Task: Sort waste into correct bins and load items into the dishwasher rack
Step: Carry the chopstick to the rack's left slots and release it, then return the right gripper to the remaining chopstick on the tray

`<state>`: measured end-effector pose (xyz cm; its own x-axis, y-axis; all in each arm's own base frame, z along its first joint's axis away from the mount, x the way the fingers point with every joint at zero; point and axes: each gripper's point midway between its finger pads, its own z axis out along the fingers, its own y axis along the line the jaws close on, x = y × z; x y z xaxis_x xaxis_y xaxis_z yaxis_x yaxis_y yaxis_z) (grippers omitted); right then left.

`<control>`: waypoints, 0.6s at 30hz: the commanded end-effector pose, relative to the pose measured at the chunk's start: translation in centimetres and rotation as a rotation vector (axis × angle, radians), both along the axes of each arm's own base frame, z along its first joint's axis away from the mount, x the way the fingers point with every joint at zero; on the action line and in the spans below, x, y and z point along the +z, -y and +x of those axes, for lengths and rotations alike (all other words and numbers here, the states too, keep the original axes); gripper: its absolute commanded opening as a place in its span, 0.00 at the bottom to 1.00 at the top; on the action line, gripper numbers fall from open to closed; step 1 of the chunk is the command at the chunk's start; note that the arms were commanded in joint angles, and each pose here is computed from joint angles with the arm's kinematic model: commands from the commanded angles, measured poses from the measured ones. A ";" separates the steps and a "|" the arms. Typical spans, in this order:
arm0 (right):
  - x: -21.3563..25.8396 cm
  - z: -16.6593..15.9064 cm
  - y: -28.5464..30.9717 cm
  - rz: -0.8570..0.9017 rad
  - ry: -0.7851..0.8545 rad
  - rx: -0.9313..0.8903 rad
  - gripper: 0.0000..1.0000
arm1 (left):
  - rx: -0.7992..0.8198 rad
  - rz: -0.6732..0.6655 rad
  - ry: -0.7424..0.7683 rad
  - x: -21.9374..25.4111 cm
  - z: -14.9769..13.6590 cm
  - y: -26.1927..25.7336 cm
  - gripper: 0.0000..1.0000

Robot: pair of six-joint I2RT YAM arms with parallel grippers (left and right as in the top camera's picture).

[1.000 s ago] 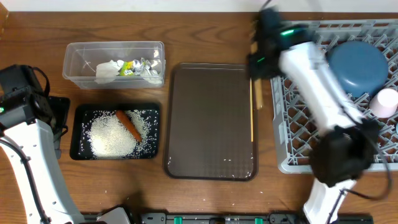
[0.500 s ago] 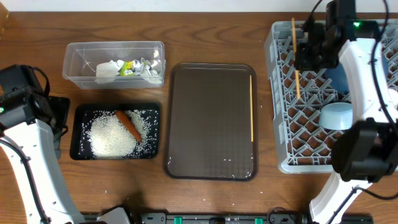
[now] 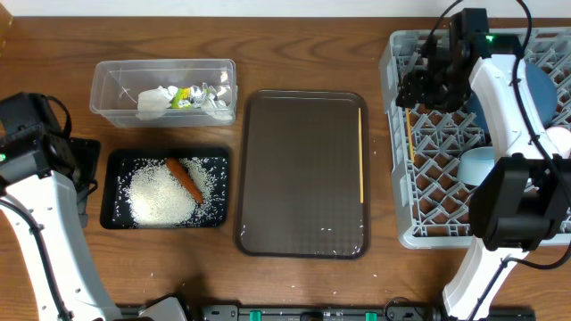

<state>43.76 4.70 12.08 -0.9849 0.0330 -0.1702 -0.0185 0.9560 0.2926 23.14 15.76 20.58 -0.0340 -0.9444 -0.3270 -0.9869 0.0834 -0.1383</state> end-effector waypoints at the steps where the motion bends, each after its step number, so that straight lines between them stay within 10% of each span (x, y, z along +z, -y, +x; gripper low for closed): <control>1: 3.7 -1.0 -3.4 0.103 0.050 0.035 0.67 | -0.002 0.005 -0.007 0.1 0.0 -0.2 0.99; 18: -0.9 -6.3 -12.7 -0.277 -0.028 -0.038 0.69 | -0.003 0.005 -0.007 0.1 0.0 -0.2 0.99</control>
<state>37.89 17.91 14.85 -0.9772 -0.0547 -0.2049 -0.0781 0.9911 0.1078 23.14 15.76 20.58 -0.0340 -0.9444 -0.3270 -0.9869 0.0834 -0.1383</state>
